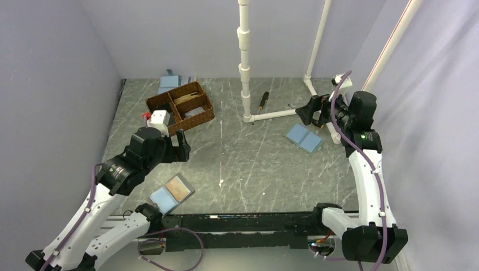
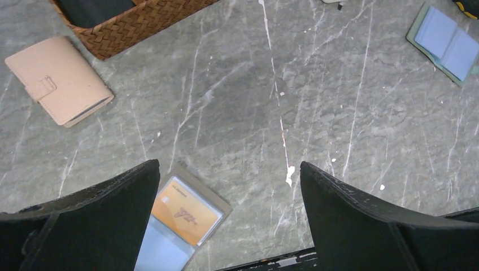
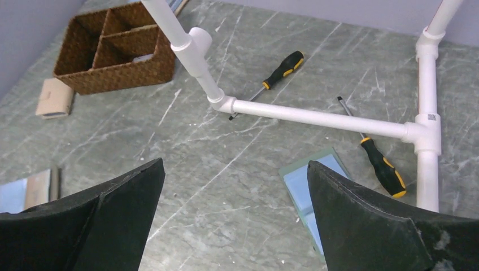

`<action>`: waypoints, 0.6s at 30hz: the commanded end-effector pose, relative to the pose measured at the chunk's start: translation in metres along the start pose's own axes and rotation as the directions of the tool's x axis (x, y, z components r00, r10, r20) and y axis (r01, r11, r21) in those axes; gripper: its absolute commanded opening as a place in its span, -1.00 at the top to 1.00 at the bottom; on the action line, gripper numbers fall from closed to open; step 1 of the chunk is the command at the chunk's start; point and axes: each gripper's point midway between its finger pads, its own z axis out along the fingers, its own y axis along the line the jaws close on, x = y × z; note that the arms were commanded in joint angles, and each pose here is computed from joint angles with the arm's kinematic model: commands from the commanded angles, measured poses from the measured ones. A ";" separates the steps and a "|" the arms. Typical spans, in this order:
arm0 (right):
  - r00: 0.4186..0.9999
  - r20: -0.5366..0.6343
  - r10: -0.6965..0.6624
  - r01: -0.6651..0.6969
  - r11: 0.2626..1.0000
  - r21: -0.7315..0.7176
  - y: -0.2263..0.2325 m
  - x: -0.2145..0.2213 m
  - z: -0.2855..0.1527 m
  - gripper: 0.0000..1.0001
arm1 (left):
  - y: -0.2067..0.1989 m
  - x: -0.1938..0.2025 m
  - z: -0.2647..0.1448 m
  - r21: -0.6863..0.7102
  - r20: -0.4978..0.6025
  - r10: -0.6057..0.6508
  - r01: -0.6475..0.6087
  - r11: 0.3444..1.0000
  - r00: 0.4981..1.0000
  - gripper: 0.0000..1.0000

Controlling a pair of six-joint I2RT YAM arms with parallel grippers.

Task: Take the credit cards out of the card holder
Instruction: Pick up the card holder from the center of the board.

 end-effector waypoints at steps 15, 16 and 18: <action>0.998 -0.021 0.053 -0.057 0.930 -0.362 0.047 0.037 -0.008 -0.99 | 0.022 0.012 0.028 -0.071 0.026 -0.178 0.180 0.981 0.984 -0.99; 0.999 -0.025 0.037 -0.043 0.912 -0.408 0.054 0.042 -0.011 -0.99 | 0.025 0.012 0.032 -0.068 0.019 -0.207 0.208 0.976 0.978 -0.99; 1.000 -0.023 0.014 -0.023 0.898 -0.440 0.058 0.049 -0.012 -0.99 | 0.039 0.012 0.038 -0.075 0.027 -0.295 0.296 0.952 0.955 -0.99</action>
